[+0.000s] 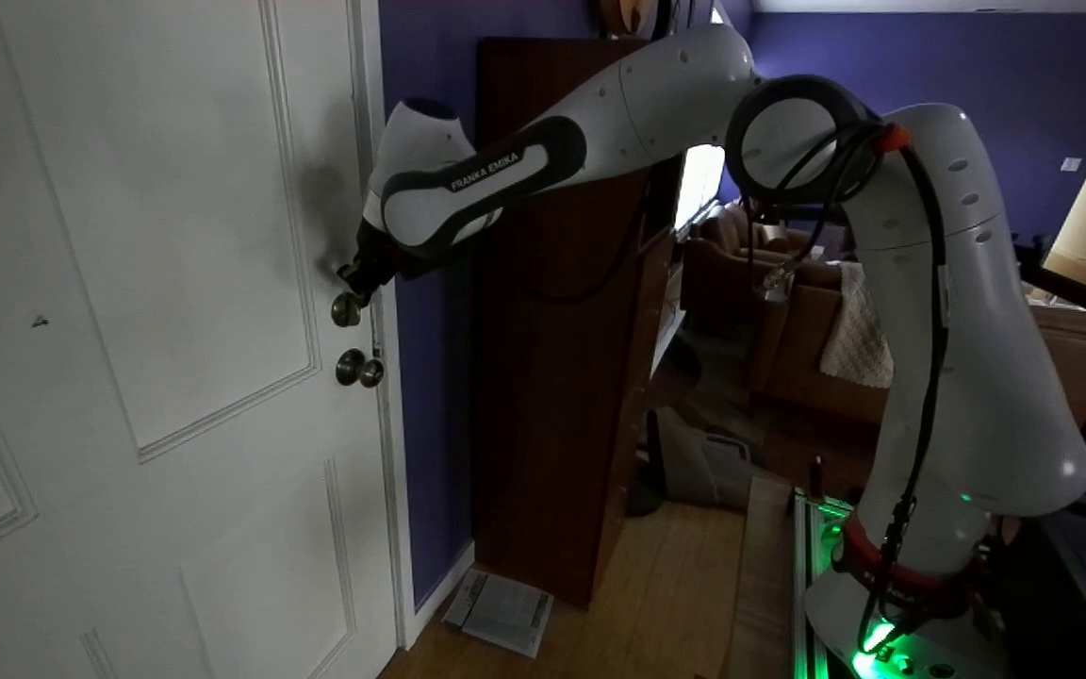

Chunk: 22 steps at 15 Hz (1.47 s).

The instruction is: Turn the upper knob on the door

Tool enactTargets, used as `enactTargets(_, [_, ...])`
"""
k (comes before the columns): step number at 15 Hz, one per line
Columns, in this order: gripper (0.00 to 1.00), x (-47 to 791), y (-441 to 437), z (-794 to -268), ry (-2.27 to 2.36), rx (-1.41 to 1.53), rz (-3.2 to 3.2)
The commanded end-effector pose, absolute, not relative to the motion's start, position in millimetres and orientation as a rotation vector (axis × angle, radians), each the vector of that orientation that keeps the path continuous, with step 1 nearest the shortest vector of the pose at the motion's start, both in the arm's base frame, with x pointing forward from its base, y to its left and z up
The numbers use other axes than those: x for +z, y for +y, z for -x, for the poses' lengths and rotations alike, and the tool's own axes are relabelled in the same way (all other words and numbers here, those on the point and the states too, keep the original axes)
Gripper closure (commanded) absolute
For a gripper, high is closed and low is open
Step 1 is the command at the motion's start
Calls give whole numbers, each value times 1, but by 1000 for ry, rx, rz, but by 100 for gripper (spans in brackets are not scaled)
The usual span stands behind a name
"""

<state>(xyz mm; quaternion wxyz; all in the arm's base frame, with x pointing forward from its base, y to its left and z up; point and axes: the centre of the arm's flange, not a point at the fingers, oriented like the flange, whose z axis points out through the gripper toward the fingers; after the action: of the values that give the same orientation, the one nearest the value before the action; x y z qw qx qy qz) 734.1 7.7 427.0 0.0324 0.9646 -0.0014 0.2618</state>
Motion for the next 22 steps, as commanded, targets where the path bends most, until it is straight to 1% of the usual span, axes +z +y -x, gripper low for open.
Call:
enactTargets(1, [100,413,8,-732,-33,869,-2967])
enactTargets(13, [100,395,-3,-739,-130,989,-2916])
enactTargets(19, [100,401,-10,-734,-204,975,-2929])
enactTargets(22, [100,422,-2,-718,-123,956,-2969])
